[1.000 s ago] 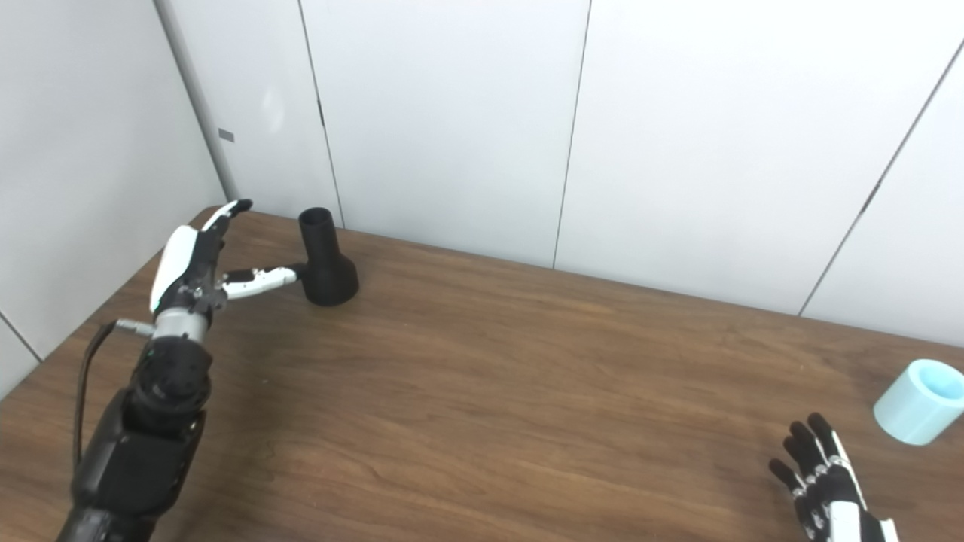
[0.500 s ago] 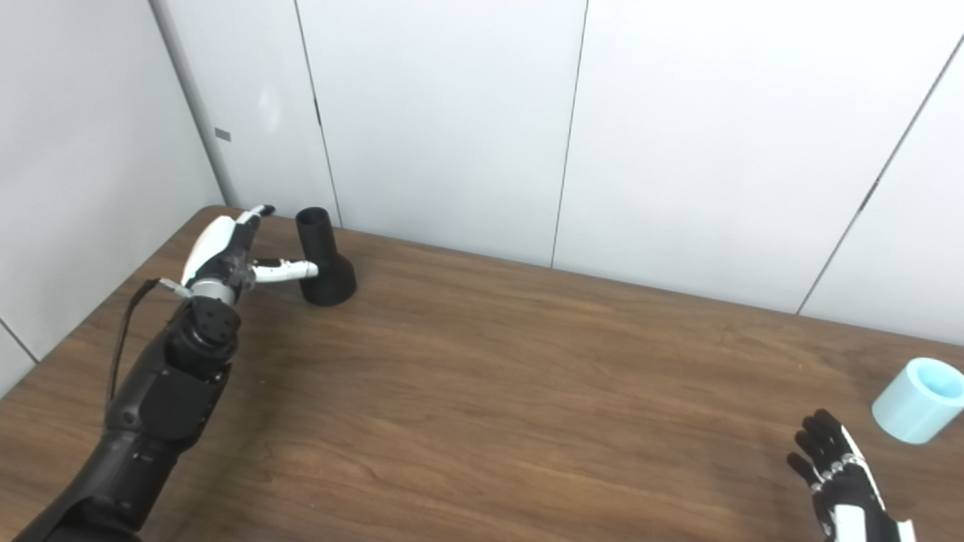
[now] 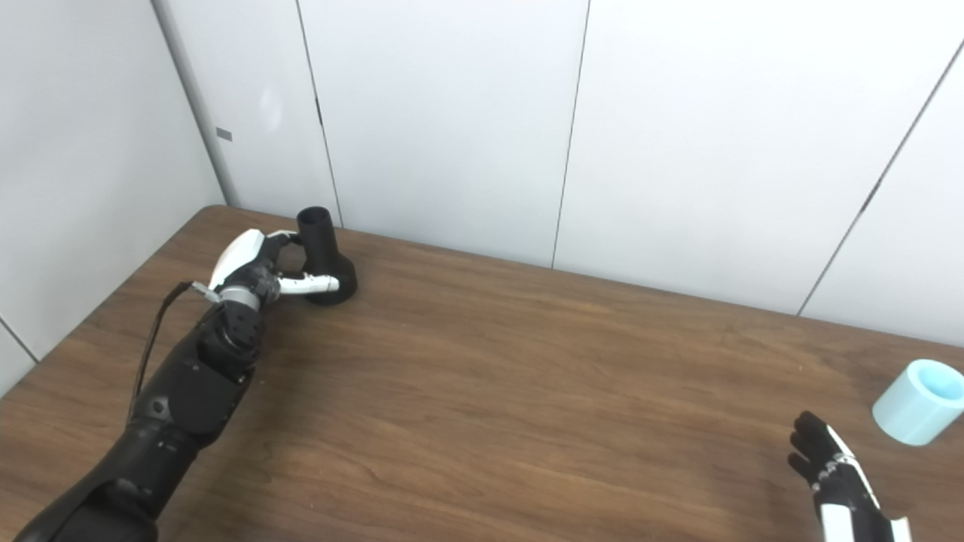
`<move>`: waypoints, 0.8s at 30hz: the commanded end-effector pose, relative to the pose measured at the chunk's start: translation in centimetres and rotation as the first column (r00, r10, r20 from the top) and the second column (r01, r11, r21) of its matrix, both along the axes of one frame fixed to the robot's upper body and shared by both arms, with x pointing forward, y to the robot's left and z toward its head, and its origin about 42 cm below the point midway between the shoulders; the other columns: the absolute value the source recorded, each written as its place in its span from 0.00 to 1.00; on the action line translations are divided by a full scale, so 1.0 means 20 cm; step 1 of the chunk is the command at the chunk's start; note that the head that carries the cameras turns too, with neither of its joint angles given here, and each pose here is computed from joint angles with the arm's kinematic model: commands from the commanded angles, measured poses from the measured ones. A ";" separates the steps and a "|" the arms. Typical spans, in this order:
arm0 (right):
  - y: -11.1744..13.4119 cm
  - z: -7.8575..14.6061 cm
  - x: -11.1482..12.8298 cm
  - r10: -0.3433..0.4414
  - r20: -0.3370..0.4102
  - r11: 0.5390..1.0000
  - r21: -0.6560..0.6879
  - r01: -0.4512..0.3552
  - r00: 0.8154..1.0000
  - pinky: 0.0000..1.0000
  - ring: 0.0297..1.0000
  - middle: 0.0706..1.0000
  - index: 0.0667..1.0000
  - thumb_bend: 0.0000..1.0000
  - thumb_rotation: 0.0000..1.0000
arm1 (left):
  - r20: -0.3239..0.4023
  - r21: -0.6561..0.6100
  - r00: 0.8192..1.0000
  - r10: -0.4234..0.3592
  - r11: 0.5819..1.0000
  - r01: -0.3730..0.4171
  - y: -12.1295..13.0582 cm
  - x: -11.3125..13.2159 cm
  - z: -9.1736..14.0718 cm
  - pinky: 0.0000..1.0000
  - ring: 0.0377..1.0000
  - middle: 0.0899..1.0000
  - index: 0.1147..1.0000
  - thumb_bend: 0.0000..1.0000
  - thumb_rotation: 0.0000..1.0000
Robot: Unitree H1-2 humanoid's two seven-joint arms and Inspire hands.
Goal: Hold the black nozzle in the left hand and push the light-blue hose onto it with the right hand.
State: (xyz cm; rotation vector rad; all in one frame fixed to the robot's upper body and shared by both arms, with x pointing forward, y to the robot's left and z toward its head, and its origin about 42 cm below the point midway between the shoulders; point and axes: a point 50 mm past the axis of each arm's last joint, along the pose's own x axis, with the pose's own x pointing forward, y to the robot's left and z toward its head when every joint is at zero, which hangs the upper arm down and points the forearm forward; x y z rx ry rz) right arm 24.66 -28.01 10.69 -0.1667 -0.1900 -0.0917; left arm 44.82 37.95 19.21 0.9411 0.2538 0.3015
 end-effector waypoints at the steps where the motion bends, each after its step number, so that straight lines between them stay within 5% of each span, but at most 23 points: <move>1: -0.02 -0.18 -0.11 -0.049 -0.128 0.998 -0.053 0.043 0.991 0.90 0.89 0.87 0.82 0.59 1.00 | 0.103 0.060 0.994 -0.029 0.998 0.023 0.00 0.06 0.16 0.99 0.93 0.86 0.79 0.98 0.42; 24: -0.02 -0.17 -0.11 -0.069 -0.094 0.996 -0.067 0.063 0.993 0.86 0.86 0.83 0.80 0.56 1.00 | 0.144 -0.006 0.988 -0.058 0.998 0.060 -0.10 0.08 0.14 0.95 0.91 0.82 0.77 0.90 0.34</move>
